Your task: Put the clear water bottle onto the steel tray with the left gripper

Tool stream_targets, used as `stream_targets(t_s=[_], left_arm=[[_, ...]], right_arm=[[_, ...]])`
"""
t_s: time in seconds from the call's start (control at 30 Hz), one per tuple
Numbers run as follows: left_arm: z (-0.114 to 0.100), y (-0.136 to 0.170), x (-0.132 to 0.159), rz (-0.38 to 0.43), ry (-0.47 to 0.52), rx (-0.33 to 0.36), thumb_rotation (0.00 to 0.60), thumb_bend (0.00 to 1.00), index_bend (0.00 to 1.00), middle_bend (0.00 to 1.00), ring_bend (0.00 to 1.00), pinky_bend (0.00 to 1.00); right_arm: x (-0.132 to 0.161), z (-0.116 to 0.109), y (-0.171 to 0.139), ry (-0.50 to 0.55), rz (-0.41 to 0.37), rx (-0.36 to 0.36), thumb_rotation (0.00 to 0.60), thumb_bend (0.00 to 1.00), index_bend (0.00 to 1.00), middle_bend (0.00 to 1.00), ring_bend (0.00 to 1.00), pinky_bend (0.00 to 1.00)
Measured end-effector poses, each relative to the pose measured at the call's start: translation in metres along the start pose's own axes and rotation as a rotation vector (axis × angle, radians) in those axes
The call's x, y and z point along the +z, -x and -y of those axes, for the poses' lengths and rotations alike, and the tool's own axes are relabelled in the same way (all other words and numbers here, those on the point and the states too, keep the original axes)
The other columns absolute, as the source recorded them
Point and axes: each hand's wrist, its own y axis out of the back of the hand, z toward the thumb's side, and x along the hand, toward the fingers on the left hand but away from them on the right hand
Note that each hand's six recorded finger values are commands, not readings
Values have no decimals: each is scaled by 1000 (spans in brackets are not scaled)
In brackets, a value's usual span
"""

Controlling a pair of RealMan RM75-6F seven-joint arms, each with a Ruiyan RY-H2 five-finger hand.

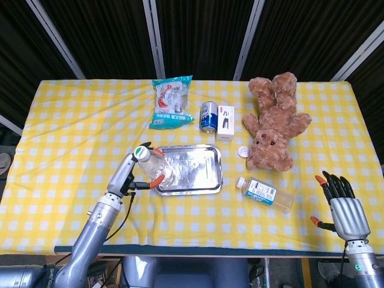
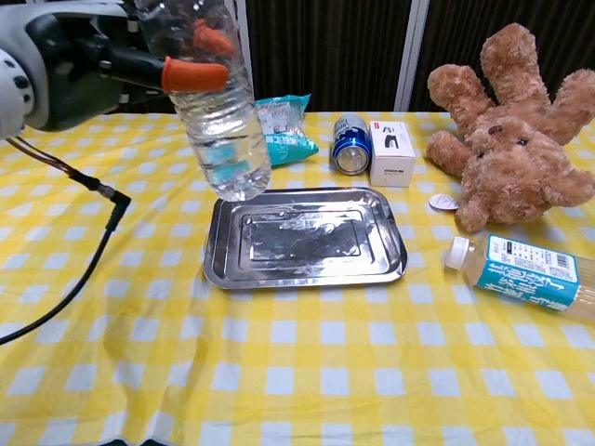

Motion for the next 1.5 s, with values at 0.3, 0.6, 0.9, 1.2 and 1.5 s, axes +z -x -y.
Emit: stream_targets(t_s=[0.3, 0.6, 0.9, 1.2, 1.5], left_arm=[[-77, 29, -26, -59, -77, 151, 600, 456, 549, 534, 64, 6], [-158, 60, -54, -65, 23, 280, 600, 455, 553, 537, 64, 6], [-143, 49, -60, -73, 0, 192, 600, 456, 553, 535, 64, 6], [-52, 8, -39, -47, -73, 53, 600, 456, 555, 535, 63, 6], [26, -27, -15, -49, -31, -15, 600, 468, 566, 540, 64, 6]], right_arm=[[3, 1, -1, 1, -6, 3, 600, 49, 97, 0, 0, 0], [4, 5, 1, -1, -4, 16, 600, 50, 97, 0, 0, 0], [6, 7, 3, 0, -8, 21, 600, 50, 97, 0, 0, 0], [0, 2, 3, 12, 2, 14, 600, 49, 97, 0, 0, 0], [-1, 3, 2, 16, -1, 17, 600, 50, 97, 0, 0, 0]])
